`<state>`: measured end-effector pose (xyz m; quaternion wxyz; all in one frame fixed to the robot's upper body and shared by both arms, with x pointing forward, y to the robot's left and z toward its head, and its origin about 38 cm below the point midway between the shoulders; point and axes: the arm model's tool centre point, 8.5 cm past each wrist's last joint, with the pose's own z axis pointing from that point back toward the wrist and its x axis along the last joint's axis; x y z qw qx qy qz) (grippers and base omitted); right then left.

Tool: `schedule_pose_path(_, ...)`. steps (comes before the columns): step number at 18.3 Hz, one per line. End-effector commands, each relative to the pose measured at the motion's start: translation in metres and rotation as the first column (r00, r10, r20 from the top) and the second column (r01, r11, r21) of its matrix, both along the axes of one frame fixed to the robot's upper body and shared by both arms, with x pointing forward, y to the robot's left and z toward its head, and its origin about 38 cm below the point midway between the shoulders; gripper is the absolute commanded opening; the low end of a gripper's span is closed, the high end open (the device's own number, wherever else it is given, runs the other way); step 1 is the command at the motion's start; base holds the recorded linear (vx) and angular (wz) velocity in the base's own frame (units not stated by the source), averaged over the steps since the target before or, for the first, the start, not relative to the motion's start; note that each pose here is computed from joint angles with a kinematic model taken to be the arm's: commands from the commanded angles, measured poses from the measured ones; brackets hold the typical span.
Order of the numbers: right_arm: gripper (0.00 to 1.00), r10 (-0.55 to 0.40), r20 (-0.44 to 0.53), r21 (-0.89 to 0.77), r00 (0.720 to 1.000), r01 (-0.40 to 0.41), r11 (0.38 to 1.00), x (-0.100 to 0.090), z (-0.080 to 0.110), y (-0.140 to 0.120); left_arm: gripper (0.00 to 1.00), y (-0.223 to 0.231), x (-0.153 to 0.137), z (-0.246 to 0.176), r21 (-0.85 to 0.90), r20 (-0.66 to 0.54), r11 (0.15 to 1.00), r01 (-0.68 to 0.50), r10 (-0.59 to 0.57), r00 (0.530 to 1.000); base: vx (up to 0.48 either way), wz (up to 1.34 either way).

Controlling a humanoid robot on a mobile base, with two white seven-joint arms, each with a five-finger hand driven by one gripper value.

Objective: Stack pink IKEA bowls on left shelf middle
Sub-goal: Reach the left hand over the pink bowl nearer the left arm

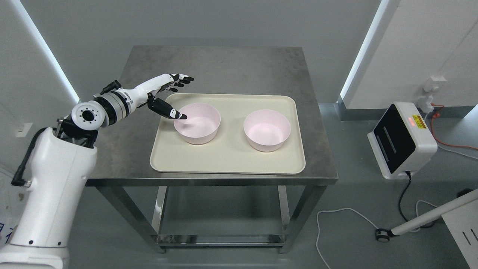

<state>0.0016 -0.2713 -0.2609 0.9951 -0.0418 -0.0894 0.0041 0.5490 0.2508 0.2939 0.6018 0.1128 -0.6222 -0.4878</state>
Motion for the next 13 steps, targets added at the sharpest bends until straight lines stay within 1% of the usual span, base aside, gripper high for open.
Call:
schedule_pose_path(1, 1.00, -0.001, 0.000, -0.018, 1.000, 0.001, 1.000, 0.000, 0.001, -0.011, 0.74, -0.033, 0.008, -0.027, 0.021, -0.088, 0.999, 0.039, -0.037, 0.995, 0.000, 0.00)
schedule_pose_path(6, 1.00, -0.001, 0.000, -0.018, 1.000, 0.001, 1.000, 0.000, 0.001, -0.011, 0.65, -0.044, 0.009, -0.026, 0.042, -0.081, 0.998, 0.052, -0.049, 0.996, 0.000, 0.00)
schedule_pose_path(9, 1.00, -0.001, 0.000, -0.018, 1.000, 0.001, 1.000, 0.000, 0.001, -0.011, 0.56, -0.044, 0.011, -0.032, 0.057, -0.093, 0.997, 0.045, -0.040, 0.995, 0.000, 0.00)
schedule_pose_path(10, 1.00, -0.001, 0.000, -0.018, 1.000, 0.001, 1.000, 0.000, 0.001, -0.011, 0.53, -0.044, 0.012, -0.032, 0.063, -0.092, 0.997, 0.042, -0.036, 0.995, 0.000, 0.00)
schedule_pose_path(11, 1.00, -0.001, 0.000, -0.018, 1.000, 0.001, 1.000, 0.000, 0.001, -0.011, 0.46, -0.049, 0.013, -0.031, 0.065, -0.084, 0.997, 0.051, -0.046, 0.995, 0.000, 0.00)
schedule_pose_path(13, 1.00, -0.001, 0.000, -0.018, 1.000, 0.001, 1.000, 0.000, 0.001, -0.011, 0.38, -0.054, 0.013, -0.031, 0.059, -0.070, 0.997, 0.055, -0.051, 0.996, 0.000, 0.00)
